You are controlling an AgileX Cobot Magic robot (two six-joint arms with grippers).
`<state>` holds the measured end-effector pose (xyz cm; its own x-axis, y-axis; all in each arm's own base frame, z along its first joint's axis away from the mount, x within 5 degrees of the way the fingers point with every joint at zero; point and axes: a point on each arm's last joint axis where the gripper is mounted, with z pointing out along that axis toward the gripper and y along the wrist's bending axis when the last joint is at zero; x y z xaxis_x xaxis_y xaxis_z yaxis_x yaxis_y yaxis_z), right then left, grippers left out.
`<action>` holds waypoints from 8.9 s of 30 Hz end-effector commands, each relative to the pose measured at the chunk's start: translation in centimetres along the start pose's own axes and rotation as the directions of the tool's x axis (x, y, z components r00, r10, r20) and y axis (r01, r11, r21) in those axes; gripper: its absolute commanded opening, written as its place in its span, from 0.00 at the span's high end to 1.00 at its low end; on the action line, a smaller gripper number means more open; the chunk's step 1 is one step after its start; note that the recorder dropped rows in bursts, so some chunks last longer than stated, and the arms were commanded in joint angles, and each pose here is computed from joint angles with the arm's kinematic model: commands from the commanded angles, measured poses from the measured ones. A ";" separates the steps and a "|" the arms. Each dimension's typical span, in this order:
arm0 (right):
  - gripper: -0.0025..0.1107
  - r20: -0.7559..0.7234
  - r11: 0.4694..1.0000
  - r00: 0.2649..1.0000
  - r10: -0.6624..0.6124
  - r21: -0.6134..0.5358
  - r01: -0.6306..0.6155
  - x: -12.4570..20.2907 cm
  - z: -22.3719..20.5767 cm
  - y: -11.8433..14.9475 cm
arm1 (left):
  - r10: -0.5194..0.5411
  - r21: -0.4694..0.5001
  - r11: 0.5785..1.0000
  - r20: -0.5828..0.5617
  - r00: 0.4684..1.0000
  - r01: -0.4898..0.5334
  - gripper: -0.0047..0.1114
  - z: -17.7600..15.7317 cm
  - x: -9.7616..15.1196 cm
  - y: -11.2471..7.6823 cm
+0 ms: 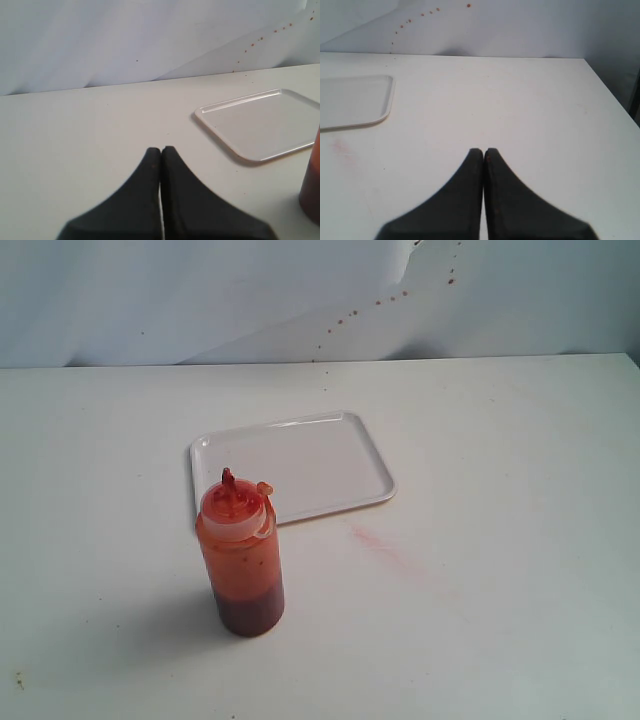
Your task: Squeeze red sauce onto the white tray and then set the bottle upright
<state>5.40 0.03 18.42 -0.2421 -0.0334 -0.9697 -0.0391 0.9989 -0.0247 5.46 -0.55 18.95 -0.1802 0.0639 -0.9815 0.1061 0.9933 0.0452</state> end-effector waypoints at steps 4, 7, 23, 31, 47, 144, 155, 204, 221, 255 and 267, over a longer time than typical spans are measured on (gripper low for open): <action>0.98 0.001 1.000 1.000 0.006 0.006 -0.006 0.1 0.0 0.0 | -0.031 0.005 0.999 0.020 0.999 0.031 0.96 0.0 -0.1 0.0; 0.98 0.001 1.000 1.000 0.006 0.006 -0.006 0.1 0.0 0.0 | -0.046 0.002 0.999 0.119 0.992 0.046 0.96 0.0 -1.0 0.0; 0.98 0.001 1.000 1.000 0.006 0.006 -0.006 0.1 0.0 0.0 | -0.135 0.031 0.989 0.562 0.816 0.142 0.96 -1.6 -5.0 0.5; 0.98 0.001 1.000 1.000 0.006 0.006 -0.006 0.1 0.0 0.0 | -0.131 0.024 0.984 0.774 0.619 0.178 0.96 -3.3 -6.9 1.1; 0.98 0.001 1.000 1.000 0.006 0.006 -0.006 0.1 0.0 0.0 | 0.006 -0.003 1.000 0.478 0.878 -0.005 0.96 6.3 -8.2 0.2; 0.98 0.001 1.000 1.000 0.006 0.006 -0.006 0.1 0.0 0.0 | 0.369 0.758 0.623 -0.070 0.927 -0.191 0.39 14.6 7.8 -6.4; 0.98 0.001 1.000 1.000 0.006 0.006 -0.006 0.1 0.0 0.0 | 0.300 0.750 0.647 -0.084 0.950 -0.138 0.23 14.7 7.5 -6.5; 0.98 0.001 1.000 1.000 0.006 0.006 -0.006 0.1 0.0 0.0 | 0.341 0.879 0.429 0.056 0.938 -0.208 0.06 13.0 7.4 -7.7; 0.98 0.001 1.000 1.000 0.006 0.006 -0.006 0.1 0.0 0.0 | 0.335 0.871 0.439 0.070 0.940 -0.221 0.06 13.1 7.3 -7.7; 0.98 0.001 1.000 1.000 0.006 0.006 -0.006 0.1 0.0 0.0 | 0.331 0.884 0.459 -0.078 0.941 -0.088 0.06 21.0 7.8 -7.6; 0.98 0.001 1.000 1.000 0.006 0.006 -0.006 0.1 0.0 0.0 | 0.324 0.908 0.405 -0.031 0.945 -0.109 0.06 23.7 6.5 -7.8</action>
<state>5.40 0.03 18.42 -0.2421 -0.0334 -0.9697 -0.0391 0.9989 -0.0247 26.43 -10.10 7.57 -0.1644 0.3990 -0.9021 0.9505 0.3084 -0.0368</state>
